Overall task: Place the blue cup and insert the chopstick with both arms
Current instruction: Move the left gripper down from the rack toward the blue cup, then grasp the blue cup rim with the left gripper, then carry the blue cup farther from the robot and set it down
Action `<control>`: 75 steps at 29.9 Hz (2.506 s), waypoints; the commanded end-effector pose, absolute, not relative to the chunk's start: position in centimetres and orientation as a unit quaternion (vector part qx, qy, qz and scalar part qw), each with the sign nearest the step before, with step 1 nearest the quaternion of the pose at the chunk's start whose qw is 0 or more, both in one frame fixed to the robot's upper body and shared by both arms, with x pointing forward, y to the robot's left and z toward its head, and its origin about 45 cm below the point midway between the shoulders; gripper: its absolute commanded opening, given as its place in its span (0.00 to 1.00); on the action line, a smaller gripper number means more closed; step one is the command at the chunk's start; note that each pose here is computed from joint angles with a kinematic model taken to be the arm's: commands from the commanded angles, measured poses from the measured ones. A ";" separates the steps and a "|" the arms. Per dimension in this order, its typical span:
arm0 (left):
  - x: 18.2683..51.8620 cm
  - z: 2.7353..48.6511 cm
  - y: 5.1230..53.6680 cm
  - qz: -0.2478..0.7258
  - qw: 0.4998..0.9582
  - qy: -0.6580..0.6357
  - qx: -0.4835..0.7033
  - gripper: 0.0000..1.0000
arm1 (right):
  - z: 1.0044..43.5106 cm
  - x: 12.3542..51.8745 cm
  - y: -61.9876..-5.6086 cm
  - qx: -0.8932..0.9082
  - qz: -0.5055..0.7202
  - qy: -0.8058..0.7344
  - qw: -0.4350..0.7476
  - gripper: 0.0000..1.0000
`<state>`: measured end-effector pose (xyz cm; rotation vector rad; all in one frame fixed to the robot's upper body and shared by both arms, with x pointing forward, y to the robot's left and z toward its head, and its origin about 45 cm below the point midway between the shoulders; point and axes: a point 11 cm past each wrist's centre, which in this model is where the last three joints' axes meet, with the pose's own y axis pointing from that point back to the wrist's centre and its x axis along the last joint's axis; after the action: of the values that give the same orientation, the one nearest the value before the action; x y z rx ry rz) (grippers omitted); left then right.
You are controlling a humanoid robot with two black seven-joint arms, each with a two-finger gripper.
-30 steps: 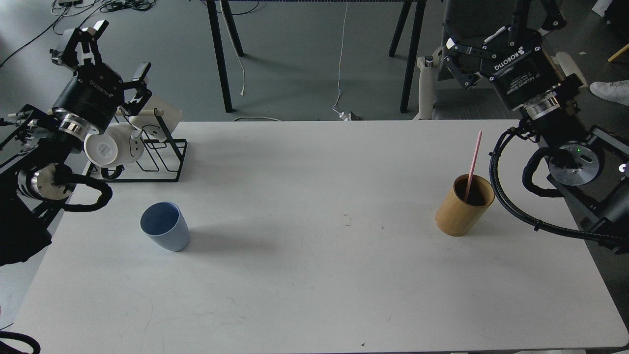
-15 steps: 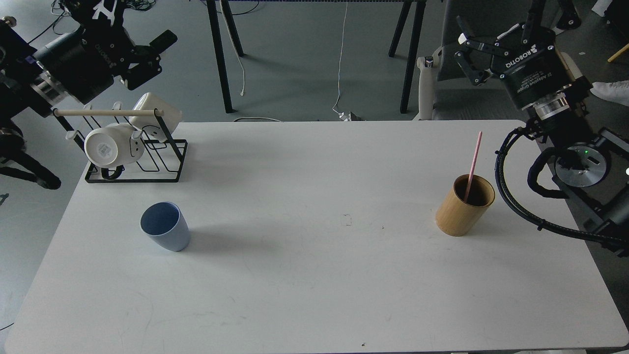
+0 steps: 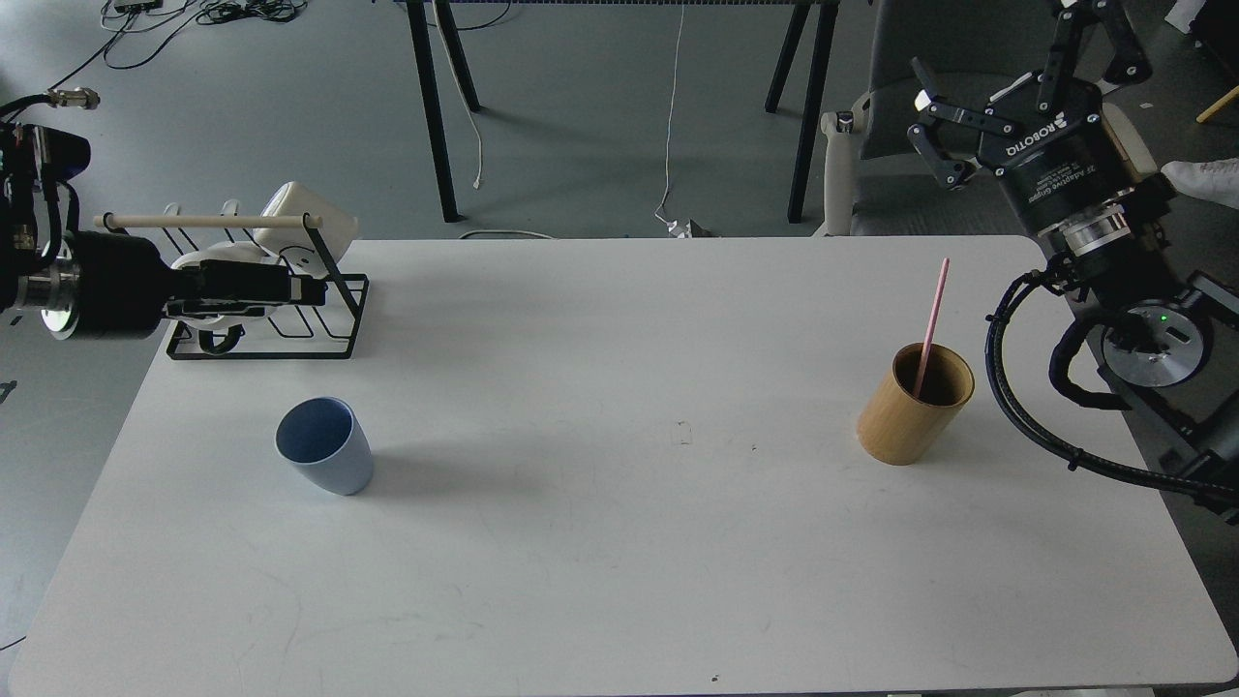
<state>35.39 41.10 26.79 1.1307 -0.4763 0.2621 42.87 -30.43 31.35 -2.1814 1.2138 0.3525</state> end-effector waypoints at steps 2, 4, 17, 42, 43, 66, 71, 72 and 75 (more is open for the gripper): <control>34.5 24.7 44.3 0.098 0.773 -0.224 0.585 0.99 | 31.1 42.8 -30.4 -0.823 0.135 0.459 0.305 0.96; 34.1 23.8 44.9 0.093 0.770 -0.214 0.593 0.99 | 30.9 42.7 -30.5 -0.823 0.138 0.460 0.304 0.96; 35.2 18.5 43.3 0.058 0.763 -0.208 0.609 0.99 | 30.1 42.4 -31.3 -0.820 0.139 0.470 0.295 0.96; 34.7 16.2 42.0 0.052 0.776 -0.195 0.597 0.71 | 28.6 41.8 -31.7 -0.815 0.151 0.480 0.288 0.96; 34.7 16.1 41.9 0.053 0.776 -0.199 0.596 0.66 | 28.6 41.8 -31.7 -0.815 0.151 0.480 0.288 0.96; 35.8 17.8 38.1 0.075 0.805 -0.242 0.536 0.01 | 28.2 41.4 -32.9 -0.810 0.150 0.491 0.281 0.96; 38.8 21.5 34.2 0.066 0.814 -0.270 0.510 0.01 | 29.7 41.8 -34.4 -0.800 0.133 0.502 0.300 0.96; 39.5 21.6 32.4 0.052 0.818 -0.276 0.502 0.01 | 30.2 41.9 -34.8 -0.796 0.127 0.505 0.307 0.96; 42.1 22.3 28.3 0.029 0.811 -0.301 0.500 0.01 | 31.2 42.2 -35.8 -0.787 0.116 0.512 0.324 0.96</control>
<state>39.86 31.78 21.50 1.0689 -0.5985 0.1037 41.97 -34.92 30.26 -2.1019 1.3371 0.3330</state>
